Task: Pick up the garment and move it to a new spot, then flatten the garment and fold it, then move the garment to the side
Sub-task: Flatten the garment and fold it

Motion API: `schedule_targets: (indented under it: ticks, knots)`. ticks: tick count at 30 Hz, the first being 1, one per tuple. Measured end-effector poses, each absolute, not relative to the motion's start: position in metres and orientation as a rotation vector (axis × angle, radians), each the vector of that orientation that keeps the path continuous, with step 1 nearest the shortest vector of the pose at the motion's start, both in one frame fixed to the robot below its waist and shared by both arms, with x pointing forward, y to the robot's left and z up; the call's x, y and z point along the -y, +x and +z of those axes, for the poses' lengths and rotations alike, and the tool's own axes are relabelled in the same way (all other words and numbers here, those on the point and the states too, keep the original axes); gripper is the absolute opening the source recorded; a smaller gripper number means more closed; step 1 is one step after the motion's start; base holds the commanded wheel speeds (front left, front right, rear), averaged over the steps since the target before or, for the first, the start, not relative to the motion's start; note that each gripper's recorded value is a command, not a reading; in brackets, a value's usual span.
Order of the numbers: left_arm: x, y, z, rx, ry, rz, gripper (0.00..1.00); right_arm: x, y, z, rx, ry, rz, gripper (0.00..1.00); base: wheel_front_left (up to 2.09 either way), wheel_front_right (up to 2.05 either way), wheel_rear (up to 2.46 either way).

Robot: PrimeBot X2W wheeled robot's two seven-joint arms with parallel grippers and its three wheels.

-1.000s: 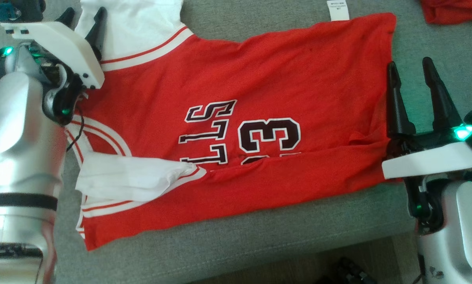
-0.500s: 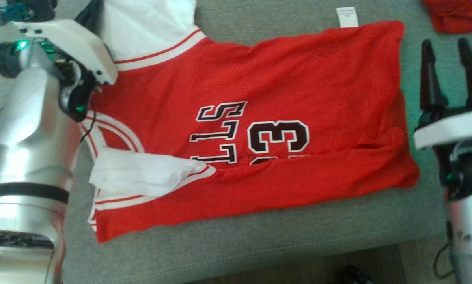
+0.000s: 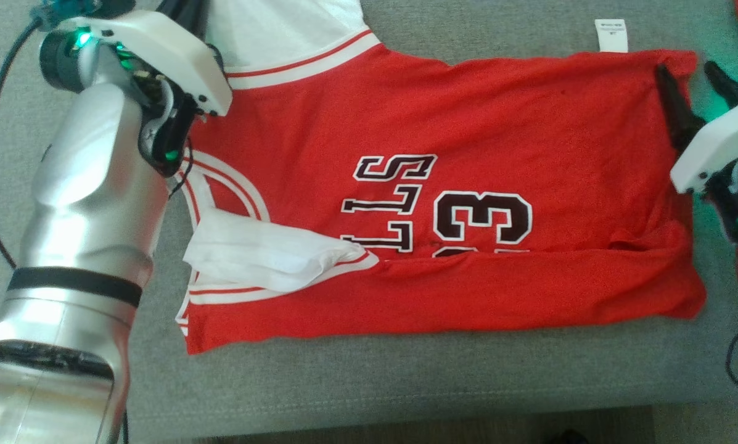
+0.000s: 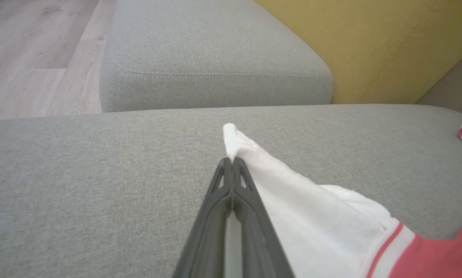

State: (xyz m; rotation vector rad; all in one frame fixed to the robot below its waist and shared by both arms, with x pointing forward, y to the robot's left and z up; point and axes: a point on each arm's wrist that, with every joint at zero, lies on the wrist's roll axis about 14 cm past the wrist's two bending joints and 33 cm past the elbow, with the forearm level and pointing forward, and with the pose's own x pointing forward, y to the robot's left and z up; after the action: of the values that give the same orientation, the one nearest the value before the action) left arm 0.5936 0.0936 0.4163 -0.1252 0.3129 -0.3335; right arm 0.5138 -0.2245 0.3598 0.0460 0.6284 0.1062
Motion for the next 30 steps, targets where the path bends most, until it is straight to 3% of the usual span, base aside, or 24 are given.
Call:
schedule_targets:
  ticks: [1,2,3,19,24,30]
  knots:
    - [-0.093,0.592,0.417,-0.306,-0.129,-0.337,0.00,0.223,0.517,0.358,-0.651,0.051,0.117,0.38,0.00,0.00,0.00]
    - [-0.093,0.591,0.418,-0.301,-0.131,-0.337,0.00,0.222,0.520,0.359,-0.655,0.052,0.122,0.38,0.00,0.00,0.00]
    - [-0.094,0.591,0.420,-0.294,-0.135,-0.336,0.00,0.220,0.524,0.360,-0.657,0.055,0.129,0.00,0.00,0.00,0.00]
    - [-0.099,0.597,0.465,-0.139,-0.136,-0.346,0.00,0.211,0.557,0.411,-0.458,0.045,0.163,0.00,0.00,0.00,0.00]
    - [-0.093,0.586,0.488,-0.045,-0.148,-0.379,0.00,0.209,0.547,0.422,-0.411,0.044,0.174,0.00,0.00,0.00,0.00]
    - [-0.094,0.541,0.488,-0.012,-0.160,-0.383,0.00,0.203,0.515,0.422,-0.401,0.057,0.199,0.00,0.00,0.00,0.00]
